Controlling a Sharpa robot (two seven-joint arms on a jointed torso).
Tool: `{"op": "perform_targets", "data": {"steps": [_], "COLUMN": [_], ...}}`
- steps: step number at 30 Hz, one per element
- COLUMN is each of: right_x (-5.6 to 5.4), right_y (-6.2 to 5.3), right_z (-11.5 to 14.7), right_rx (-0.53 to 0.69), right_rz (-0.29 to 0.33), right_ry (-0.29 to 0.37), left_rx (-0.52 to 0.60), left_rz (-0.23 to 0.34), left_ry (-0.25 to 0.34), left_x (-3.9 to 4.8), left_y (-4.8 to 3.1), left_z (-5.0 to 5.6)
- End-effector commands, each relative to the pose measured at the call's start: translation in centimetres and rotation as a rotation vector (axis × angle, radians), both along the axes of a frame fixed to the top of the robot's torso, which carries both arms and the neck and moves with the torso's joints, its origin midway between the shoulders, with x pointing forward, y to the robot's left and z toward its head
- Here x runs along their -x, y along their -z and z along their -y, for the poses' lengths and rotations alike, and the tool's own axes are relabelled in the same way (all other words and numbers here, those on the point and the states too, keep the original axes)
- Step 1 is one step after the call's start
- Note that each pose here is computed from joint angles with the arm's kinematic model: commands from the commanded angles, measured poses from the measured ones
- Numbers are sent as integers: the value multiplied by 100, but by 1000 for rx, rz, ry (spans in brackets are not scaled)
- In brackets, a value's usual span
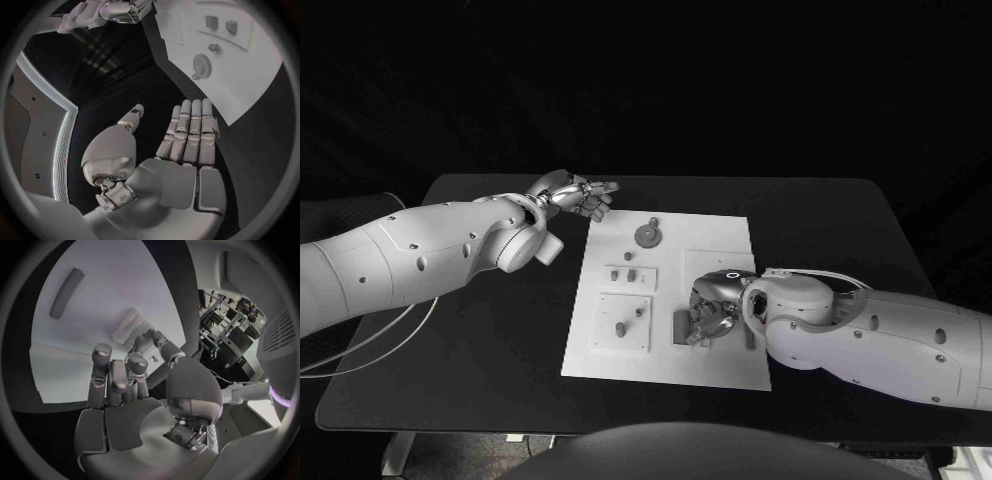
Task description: Assemble the parts on the task board
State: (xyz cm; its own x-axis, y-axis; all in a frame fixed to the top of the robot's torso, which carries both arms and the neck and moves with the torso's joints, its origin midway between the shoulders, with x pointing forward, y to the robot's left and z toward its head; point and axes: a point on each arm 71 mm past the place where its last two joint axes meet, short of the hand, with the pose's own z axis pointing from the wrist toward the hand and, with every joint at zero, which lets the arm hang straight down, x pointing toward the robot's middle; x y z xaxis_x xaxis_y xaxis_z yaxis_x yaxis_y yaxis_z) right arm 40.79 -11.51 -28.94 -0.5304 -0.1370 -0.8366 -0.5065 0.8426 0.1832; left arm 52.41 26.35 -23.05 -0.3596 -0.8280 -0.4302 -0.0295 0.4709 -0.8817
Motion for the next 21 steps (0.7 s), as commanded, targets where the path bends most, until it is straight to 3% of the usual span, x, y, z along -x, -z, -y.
{"op": "perform_targets", "data": {"steps": [1, 6, 12, 17, 21], "right_x": [11, 14, -89, -210, -243], "right_y": [-12, -51, -121, -136, -115], "right_z": [34, 145, 389, 702, 915], "right_rx": [-59, -159, -266, -255, -213], "right_rz": [-20, -54, -158, -208, -264], "right_ry": [20, 65, 170, 272, 348], "left_rx": [3, 2, 1, 2, 2], "left_rz": [2, 3, 3, 2, 2], "left_ry": [16, 14, 11, 12, 11], "left_x": [0, -4, -8, -7, -6], "left_y": [-6, -6, -6, -5, -5], "left_z": [20, 10, 3, 6, 7]}}
